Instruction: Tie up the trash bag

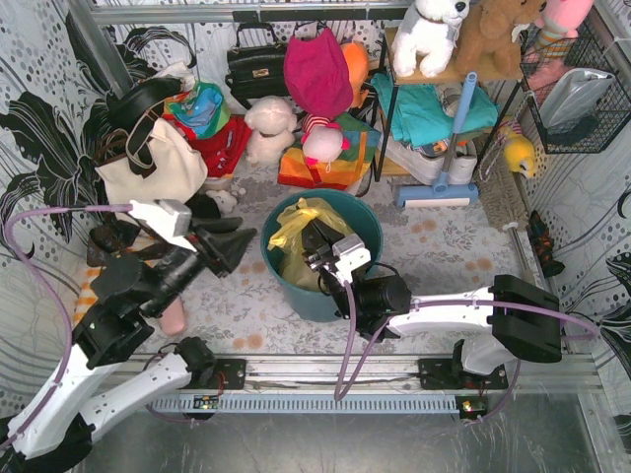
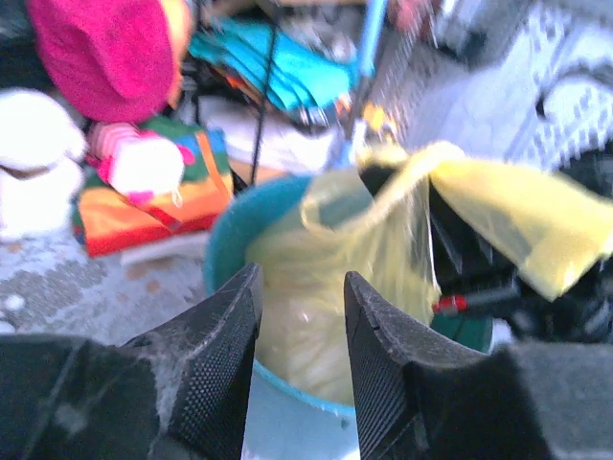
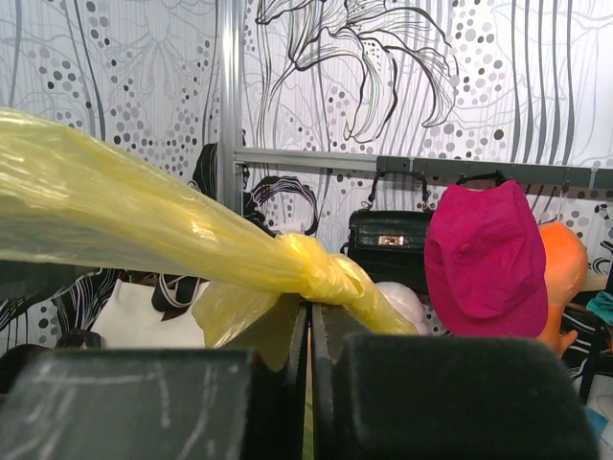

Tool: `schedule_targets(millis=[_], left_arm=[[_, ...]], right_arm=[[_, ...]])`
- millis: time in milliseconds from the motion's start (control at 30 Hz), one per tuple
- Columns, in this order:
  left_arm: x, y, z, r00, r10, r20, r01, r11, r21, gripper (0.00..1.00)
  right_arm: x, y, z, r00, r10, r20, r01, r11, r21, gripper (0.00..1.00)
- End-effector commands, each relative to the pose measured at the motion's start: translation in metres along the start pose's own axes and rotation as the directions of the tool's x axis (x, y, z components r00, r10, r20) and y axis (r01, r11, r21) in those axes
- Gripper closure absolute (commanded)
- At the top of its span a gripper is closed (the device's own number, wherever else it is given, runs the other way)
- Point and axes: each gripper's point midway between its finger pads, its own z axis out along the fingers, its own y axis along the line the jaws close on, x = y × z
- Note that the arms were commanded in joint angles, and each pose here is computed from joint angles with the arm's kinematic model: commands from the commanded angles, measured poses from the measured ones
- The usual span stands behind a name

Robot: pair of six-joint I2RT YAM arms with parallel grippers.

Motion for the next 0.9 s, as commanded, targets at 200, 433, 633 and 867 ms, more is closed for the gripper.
schedule_targets(millis=[200, 433, 633, 867], left_arm=[[-0.106, 0.026, 0.042, 0.962, -0.092, 0.256, 0.152, 0.963, -0.225, 0.42], [-0.078, -0.001, 0.089, 0.996, -0.087, 0.017, 0.089, 0.989, -0.114, 0.38], [-0.047, -0.020, 0.097, 0.989, -0.114, -0.093, 0.115, 0.993, -0.001, 0.38], [-0.030, -0.020, 0.093, 0.983, -0.136, -0.121, 0.138, 0.990, 0.011, 0.38]], right_arm=[[-0.030, -0.011, 0.004, 0.992, 0.075, 0.104, -0.078, 0.997, 0.020, 1.00], [-0.035, -0.012, 0.006, 0.992, 0.054, 0.114, -0.057, 0.998, 0.024, 1.00], [-0.036, -0.012, 0.008, 0.992, 0.043, 0.118, -0.046, 0.999, 0.025, 1.00], [-0.034, -0.012, 0.007, 0.993, 0.043, 0.112, -0.046, 0.999, 0.025, 1.00]])
